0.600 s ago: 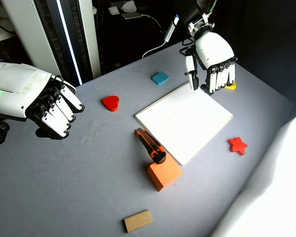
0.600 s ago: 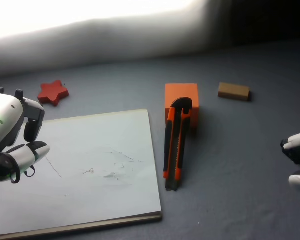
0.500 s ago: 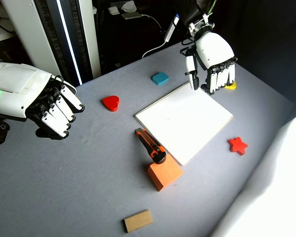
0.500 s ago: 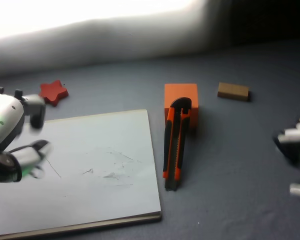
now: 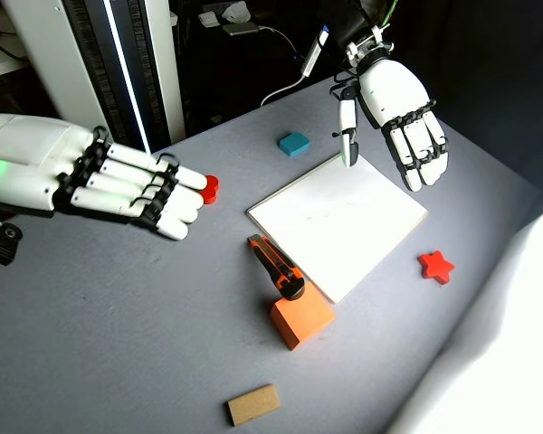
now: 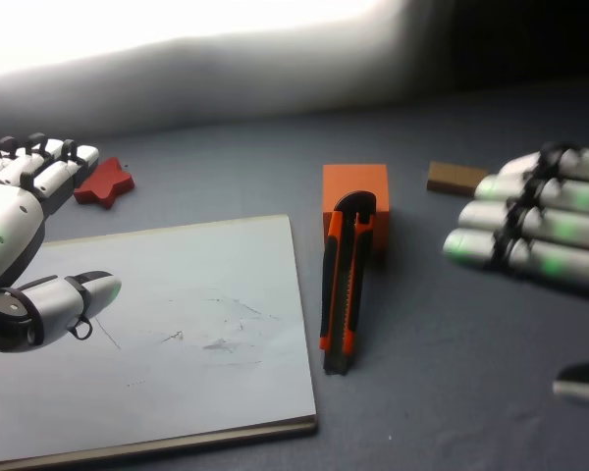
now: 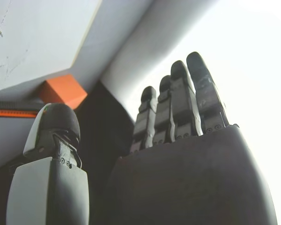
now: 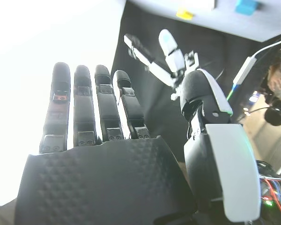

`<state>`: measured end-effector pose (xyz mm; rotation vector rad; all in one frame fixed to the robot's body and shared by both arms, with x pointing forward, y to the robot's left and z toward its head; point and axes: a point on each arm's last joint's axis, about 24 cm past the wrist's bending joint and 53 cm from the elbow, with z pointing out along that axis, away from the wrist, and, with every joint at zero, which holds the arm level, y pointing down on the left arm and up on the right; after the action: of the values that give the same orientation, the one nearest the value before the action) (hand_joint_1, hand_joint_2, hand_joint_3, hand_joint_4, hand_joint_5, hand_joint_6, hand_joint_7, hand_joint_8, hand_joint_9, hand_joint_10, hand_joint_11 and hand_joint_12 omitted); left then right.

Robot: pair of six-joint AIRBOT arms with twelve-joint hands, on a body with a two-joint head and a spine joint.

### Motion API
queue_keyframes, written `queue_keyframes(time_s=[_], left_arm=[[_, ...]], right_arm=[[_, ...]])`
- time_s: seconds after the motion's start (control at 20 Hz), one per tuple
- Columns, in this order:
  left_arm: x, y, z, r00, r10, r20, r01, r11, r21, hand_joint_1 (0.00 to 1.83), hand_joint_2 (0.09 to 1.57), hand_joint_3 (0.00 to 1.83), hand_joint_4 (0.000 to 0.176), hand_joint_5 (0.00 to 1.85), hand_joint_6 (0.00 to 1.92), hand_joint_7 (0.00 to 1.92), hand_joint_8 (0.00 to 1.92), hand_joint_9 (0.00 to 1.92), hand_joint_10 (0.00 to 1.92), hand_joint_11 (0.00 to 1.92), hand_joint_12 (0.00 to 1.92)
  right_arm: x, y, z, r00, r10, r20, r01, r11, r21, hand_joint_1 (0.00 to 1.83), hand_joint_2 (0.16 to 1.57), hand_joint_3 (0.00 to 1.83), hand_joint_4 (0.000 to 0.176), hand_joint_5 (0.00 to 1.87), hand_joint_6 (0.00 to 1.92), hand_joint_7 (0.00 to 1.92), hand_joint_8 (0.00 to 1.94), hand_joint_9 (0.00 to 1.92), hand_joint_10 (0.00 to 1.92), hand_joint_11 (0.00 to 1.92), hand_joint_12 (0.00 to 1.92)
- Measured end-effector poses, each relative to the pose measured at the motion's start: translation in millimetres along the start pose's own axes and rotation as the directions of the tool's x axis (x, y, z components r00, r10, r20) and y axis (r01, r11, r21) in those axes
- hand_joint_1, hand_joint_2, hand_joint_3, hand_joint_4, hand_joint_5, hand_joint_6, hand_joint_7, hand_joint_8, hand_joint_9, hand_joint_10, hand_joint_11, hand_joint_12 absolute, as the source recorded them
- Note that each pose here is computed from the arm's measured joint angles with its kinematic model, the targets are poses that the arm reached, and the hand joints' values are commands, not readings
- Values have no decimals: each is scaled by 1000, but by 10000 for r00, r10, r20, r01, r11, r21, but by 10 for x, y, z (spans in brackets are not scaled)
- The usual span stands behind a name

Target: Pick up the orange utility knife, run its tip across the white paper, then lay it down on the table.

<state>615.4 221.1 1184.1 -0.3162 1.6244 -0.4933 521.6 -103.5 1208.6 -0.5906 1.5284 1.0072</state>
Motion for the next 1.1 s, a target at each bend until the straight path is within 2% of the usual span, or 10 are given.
queue_keyframes(time_s=[0.1, 0.15, 0.2, 0.25, 0.35, 0.55, 0.6, 0.75, 0.95, 1.1], left_arm=[[35, -5, 0, 9999, -48, -152, 48, 10000, 22, 385, 1246, 4, 31, 47, 2, 53, 0, 151, 4, 0, 544], [69, -2, 5, 9995, -79, -304, 80, 10000, 38, 385, 1246, 4, 31, 47, 2, 53, 0, 151, 4, 0, 544], [149, 12, -15, 9976, -297, -624, 301, 9995, 69, 392, 1248, 4, 32, 50, 2, 59, 1, 166, 8, 0, 591], [159, 28, -21, 9971, -325, -692, 328, 9995, 37, 392, 1248, 4, 32, 50, 2, 59, 1, 166, 8, 0, 591], [113, 70, -20, 9978, -241, -620, 239, 9997, -33, 447, 1247, 0, 30, 65, 5, 70, 4, 168, 6, 0, 640], [36, 183, 7, 9989, -194, -434, 185, 9996, -204, 437, 1255, 3, 32, 61, 4, 73, 3, 171, 4, 0, 673], [31, 186, 9, 9989, -192, -417, 183, 9996, -211, 430, 1263, 5, 30, 39, 4, 52, 3, 150, 4, 0, 604], [61, 209, 4, 9986, -40, -529, 29, 9998, -204, 440, 1256, 1, 30, 57, 6, 64, 1, 151, 3, 0, 692], [188, 285, -32, 9952, -40, -974, 7, 9994, -348, 417, 1264, 4, 36, 47, 0, 53, 1, 156, 3, 0, 650], [199, 249, -36, 9949, 45, -1008, -66, 9998, -211, 376, 1279, 7, 41, 34, 1, 44, 0, 160, 2, 0, 699]], right_arm=[[96, 3, 61, 9981, -85, -610, 70, 9997, -253, 695, 1155, 0, 0, 56, 3, 110, 3, 94, 71, 0, 464], [106, -38, 110, 9963, -229, -828, 207, 9994, -270, 695, 1155, 0, 0, 56, 3, 110, 3, 94, 71, 0, 464], [-76, -221, 331, 9936, -598, -959, 577, 9980, -246, 834, 1125, 0, 0, 10, 0, 71, 2, 69, 59, 0, 456], [-127, -247, 388, 9941, -582, -920, 562, 9981, -240, 834, 1125, 0, 0, 10, 0, 71, 2, 69, 59, 0, 456], [-244, -316, 591, 9942, -364, -1010, 335, 9990, -298, 1009, 1158, 0, 0, 0, 0, 0, 0, 1, 3, 0, 24], [-311, -347, 956, 9791, -1164, -1669, 1007, 9899, -999, 1221, 1151, 0, 0, 0, 0, 0, 0, 0, 0, 0, 0], [-279, -357, 995, 9730, -1362, -1865, 1173, 9871, -1094, 1263, 1146, 0, 0, 0, 0, 0, 0, 0, 0, 0, 0], [-101, -352, 1121, 9540, -1714, -2458, 1409, 9805, -1369, 1309, 1137, 0, 0, 0, 0, 0, 0, 0, 0, 0, 0], [84, -383, 1309, 9458, -1422, -2919, 1181, 9881, -987, 1225, 1149, 0, 0, 0, 0, 0, 0, 0, 0, 0, 0], [184, -407, 1440, 9433, -1323, -3044, 1143, 9905, -763, 1181, 1148, 0, 0, 0, 0, 0, 0, 0, 0, 0, 0]])
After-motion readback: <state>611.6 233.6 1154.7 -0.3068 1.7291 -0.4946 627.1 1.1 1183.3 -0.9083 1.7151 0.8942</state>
